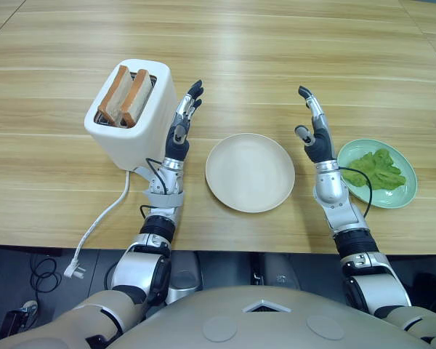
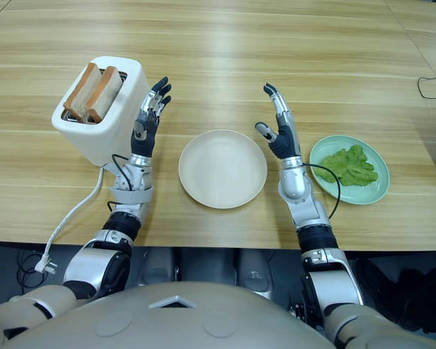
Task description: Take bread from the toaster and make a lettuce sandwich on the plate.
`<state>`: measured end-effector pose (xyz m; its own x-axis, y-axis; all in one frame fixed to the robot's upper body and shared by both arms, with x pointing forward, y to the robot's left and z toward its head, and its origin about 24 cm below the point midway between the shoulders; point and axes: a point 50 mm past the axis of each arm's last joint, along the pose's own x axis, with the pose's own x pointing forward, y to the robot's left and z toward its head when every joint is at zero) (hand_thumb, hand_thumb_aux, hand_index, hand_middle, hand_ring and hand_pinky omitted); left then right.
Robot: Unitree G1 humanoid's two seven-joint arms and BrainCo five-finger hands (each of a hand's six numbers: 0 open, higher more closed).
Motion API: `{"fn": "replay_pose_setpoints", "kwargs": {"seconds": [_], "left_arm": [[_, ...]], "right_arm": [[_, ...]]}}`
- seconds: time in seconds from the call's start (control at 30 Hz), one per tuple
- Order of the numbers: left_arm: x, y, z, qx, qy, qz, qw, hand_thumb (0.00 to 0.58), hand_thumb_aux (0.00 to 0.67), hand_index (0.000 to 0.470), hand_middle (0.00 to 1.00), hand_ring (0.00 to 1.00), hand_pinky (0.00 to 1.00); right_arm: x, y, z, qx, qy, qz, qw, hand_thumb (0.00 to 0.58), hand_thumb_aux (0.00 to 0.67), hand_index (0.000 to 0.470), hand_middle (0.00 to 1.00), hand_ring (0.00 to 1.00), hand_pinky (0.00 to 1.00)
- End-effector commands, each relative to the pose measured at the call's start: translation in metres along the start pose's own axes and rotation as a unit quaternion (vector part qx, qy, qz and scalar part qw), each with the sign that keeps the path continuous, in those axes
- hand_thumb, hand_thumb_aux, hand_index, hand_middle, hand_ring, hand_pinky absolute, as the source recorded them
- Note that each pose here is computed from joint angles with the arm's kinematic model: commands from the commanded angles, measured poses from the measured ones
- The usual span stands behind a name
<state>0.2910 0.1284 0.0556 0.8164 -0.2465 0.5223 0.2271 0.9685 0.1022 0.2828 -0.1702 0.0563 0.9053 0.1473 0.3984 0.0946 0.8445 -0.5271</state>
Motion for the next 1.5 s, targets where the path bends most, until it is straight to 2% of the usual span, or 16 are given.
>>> {"fn": "replay_pose_setpoints", "kwargs": {"seconds": [0.03,0.27,0.47,0.67,0.8,1.1,1.2,1.37,1.5], "left_arm": [[0.0,-0.002,0.001,-0.007,0.004,-0.006,1.0,0.0,0.0,0.0,0.0,0.0,0.0],[0.001,-0.004,0.013,0.003,-0.027,-0.019,0.999,0.0,0.0,0.0,0.0,0.0,0.0],[0.006,0.008,0.079,0.12,-0.176,-0.046,0.976,0.0,0.0,0.0,0.0,0.0,0.0],[0.002,0.056,0.13,0.237,-0.238,0.004,0.942,0.0,0.0,0.0,0.0,0.0,0.0],[-0.004,0.099,0.136,0.336,-0.194,0.01,0.922,0.0,0.0,0.0,0.0,0.0,0.0],[-0.027,0.173,0.119,0.513,-0.016,0.057,0.856,0.0,0.0,0.0,0.0,0.0,0.0],[-0.032,0.186,0.106,0.564,0.04,0.07,0.822,0.0,0.0,0.0,0.0,0.0,0.0],[-0.039,0.191,0.081,0.602,0.1,0.052,0.79,0.0,0.0,0.0,0.0,0.0,0.0],[-0.041,0.191,0.065,0.603,0.127,0.038,0.787,0.0,0.0,0.0,0.0,0.0,0.0]], "right_arm": [[0.002,0.001,-0.001,-0.001,-0.001,0.0,1.0,0.0,0.0,0.0,0.0,0.0,0.0],[0.003,0.0,0.0,0.002,-0.007,-0.006,1.0,0.0,0.0,0.0,0.0,0.0,0.0],[0.001,-0.001,0.002,0.004,-0.01,-0.013,1.0,0.0,0.0,0.0,0.0,0.0,0.0],[-0.001,0.001,0.003,0.008,-0.009,-0.012,1.0,0.0,0.0,0.0,0.0,0.0,0.0],[-0.003,0.001,0.003,0.009,-0.006,-0.017,1.0,0.0,0.0,0.0,0.0,0.0,0.0],[-0.007,-0.002,0.0,0.009,0.002,-0.021,1.0,0.0,0.0,0.0,0.0,0.0,0.0],[-0.008,-0.002,0.0,0.009,0.004,-0.022,1.0,0.0,0.0,0.0,0.0,0.0,0.0],[-0.009,-0.002,0.0,0.01,0.005,-0.021,1.0,0.0,0.0,0.0,0.0,0.0,0.0],[-0.009,-0.002,0.0,0.01,0.007,-0.021,1.0,0.0,0.0,0.0,0.0,0.0,0.0]]}}
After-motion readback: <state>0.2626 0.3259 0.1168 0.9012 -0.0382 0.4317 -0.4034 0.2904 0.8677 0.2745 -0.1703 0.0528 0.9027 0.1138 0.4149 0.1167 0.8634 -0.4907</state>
